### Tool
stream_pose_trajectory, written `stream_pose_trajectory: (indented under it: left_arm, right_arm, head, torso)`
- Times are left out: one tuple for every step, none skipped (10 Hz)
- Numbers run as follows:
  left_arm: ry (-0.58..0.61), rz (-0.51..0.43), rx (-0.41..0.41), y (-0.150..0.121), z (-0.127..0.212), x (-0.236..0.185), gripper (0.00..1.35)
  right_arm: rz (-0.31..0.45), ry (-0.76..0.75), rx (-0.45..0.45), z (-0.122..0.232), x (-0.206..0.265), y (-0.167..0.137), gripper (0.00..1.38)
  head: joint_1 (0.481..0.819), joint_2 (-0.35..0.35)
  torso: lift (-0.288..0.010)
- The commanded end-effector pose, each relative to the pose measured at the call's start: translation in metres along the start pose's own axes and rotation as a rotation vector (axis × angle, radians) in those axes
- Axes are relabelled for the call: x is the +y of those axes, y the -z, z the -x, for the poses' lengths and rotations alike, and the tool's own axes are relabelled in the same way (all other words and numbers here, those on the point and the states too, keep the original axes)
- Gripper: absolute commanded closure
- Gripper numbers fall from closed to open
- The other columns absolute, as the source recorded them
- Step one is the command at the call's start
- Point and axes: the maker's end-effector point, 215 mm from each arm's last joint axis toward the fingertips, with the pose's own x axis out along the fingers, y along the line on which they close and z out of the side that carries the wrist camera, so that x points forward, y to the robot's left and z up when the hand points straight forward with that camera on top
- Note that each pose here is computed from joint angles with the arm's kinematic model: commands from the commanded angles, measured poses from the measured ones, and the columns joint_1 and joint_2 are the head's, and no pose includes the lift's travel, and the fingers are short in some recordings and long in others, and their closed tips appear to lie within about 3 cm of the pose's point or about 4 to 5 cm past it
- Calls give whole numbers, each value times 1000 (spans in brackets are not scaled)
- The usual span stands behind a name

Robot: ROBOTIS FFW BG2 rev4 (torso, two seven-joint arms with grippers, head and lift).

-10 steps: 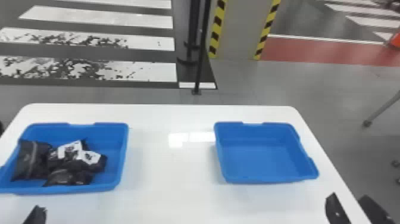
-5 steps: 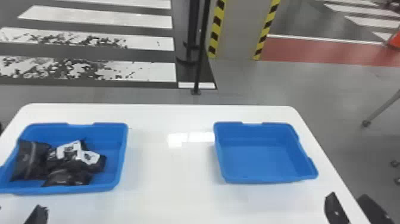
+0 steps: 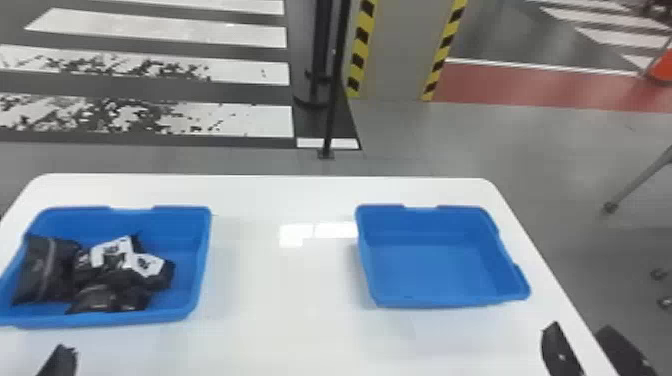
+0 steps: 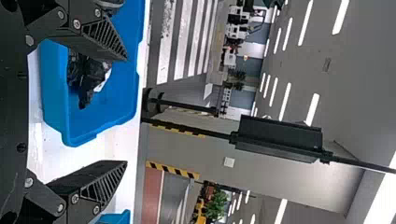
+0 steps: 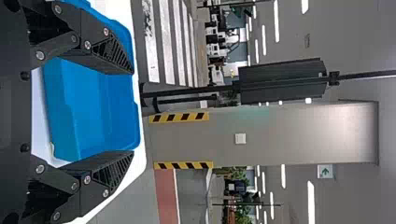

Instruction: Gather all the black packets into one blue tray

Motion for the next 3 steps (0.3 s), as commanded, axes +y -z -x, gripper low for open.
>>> stream_pose_trajectory:
  left_arm:
    - [-2,2,0,1,0,0,262]
    - [-2,4,-1,0,0,0,262]
    - [-3,7,0,1,1,1,262]
  right_arm:
    - [-5,2,-1,0,0,0,458]
    - [-7,5,1,1,-1,1,458]
    - [-7,5,1,1,-1,1,458]
  head:
    - [695,-171]
    - [695,-171]
    - [695,-172]
  torso:
    - [-110]
    - [-110]
    - [-110]
